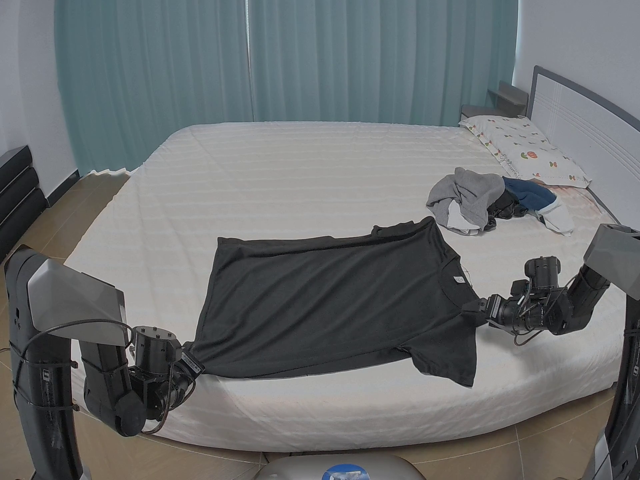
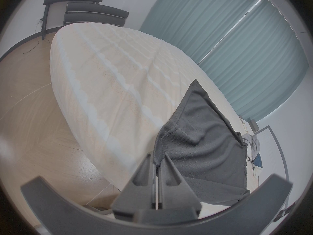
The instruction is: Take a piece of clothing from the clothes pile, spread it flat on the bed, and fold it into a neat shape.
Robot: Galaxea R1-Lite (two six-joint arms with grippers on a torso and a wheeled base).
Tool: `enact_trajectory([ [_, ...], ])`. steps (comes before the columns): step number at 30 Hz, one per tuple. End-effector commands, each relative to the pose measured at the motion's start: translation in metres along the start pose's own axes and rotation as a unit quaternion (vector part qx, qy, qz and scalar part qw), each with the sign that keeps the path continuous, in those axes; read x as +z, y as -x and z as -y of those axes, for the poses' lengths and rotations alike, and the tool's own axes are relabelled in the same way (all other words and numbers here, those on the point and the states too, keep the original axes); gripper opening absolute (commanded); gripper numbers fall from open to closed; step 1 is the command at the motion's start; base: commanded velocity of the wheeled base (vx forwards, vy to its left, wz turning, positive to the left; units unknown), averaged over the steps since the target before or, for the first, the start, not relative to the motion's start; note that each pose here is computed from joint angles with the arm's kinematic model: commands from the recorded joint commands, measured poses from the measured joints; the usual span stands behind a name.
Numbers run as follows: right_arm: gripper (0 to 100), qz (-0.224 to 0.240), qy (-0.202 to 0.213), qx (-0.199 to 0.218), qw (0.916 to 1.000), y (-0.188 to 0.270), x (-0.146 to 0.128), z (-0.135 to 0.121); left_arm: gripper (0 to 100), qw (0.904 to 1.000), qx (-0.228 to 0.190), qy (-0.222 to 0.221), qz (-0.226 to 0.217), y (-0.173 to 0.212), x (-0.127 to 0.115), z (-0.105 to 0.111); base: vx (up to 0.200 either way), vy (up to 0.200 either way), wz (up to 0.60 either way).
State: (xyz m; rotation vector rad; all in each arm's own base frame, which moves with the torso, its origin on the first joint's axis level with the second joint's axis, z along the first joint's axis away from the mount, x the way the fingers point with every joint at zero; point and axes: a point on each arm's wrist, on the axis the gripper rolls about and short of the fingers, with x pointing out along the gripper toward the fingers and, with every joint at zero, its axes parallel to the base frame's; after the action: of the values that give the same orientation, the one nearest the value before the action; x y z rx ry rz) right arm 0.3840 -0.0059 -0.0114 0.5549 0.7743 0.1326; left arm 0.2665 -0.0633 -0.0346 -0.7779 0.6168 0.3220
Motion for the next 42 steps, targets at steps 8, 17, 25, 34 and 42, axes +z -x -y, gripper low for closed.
enact_trajectory([
  [8,100,-0.04,0.041,0.036,0.9977,0.027,-0.036,0.001,0,1.0,0.001,-0.001,0.0,0.0,0.0,0.0,0.0,0.0,0.0],
  [17,100,-0.064,0.054,0.027,0.9961,0.005,-0.054,-0.004,0,1.0,0.001,-0.001,-0.002,0.0,-0.001,-0.001,0.0,0.0,0.0],
  [25,100,-0.059,0.058,0.033,0.996,0.001,-0.052,-0.009,0,1.0,0.001,-0.001,-0.002,-0.001,-0.001,-0.001,0.0,0.0,0.0],
  [34,0,-0.045,0.042,0.019,0.9979,0.018,-0.042,0.001,0,1.0,0.002,-0.003,-0.004,-0.001,-0.002,-0.001,0.0,0.0,0.0],
  [42,0,-0.046,0.022,0.002,0.9987,0.045,-0.046,0.012,0,0.9999,0.001,-0.008,-0.011,0.001,-0.002,-0.003,0.0,0.0,0.0],
])
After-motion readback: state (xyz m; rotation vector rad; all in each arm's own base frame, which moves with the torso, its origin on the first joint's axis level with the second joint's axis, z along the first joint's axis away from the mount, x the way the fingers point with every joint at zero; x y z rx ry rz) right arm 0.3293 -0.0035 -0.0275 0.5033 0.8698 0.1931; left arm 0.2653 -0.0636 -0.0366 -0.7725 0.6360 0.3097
